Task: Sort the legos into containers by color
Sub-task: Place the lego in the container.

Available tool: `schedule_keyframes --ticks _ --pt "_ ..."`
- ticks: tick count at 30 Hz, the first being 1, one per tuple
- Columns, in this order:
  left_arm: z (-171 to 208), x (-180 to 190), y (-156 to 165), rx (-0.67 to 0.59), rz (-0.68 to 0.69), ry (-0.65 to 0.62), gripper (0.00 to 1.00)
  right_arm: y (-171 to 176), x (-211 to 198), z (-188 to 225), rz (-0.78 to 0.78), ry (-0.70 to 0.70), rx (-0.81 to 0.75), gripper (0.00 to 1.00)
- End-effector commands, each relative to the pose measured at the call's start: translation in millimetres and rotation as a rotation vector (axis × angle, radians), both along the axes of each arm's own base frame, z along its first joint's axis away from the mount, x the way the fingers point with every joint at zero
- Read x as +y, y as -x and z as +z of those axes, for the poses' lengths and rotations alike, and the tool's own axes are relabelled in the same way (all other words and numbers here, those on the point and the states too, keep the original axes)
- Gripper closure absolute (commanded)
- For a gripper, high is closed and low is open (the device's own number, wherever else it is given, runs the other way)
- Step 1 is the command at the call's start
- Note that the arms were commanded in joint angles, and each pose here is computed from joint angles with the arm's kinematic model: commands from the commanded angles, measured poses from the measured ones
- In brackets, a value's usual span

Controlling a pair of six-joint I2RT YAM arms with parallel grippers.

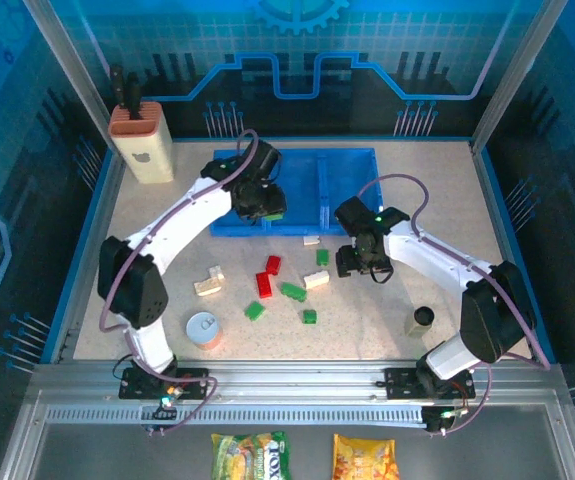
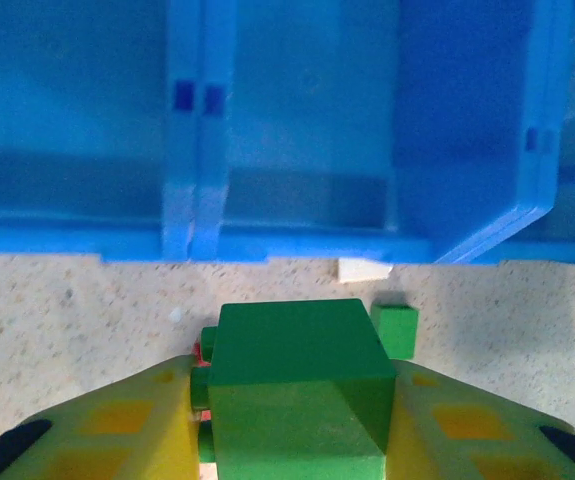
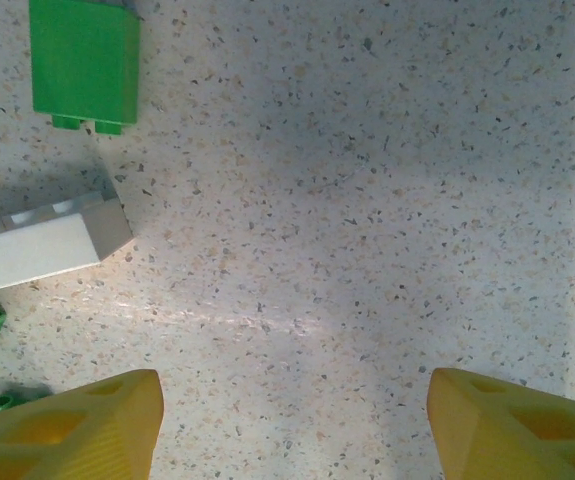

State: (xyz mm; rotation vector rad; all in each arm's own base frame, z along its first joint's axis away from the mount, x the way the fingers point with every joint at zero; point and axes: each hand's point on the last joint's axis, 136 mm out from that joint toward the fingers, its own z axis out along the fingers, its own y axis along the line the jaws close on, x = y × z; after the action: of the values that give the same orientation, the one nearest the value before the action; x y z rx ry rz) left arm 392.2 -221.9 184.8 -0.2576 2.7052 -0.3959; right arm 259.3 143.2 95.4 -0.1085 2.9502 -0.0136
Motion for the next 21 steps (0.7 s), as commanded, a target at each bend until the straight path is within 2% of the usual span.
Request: schedule_keyframes --ticks 1,9,21 --pt "2 -14 -10 -0.005 -0.042 -0.029 0.57 9 -6 4 -0.022 0.016 0.0 0.29" --pt "-21 -32 -43 -0.01 -0.034 -0.089 0.57 14 -10 6 -0.03 0.023 -0.002 0.29" --pt "-84 -44 -80 0.023 -0.026 -0.176 0.57 19 -13 6 -0.037 0.025 -0.002 0.29"
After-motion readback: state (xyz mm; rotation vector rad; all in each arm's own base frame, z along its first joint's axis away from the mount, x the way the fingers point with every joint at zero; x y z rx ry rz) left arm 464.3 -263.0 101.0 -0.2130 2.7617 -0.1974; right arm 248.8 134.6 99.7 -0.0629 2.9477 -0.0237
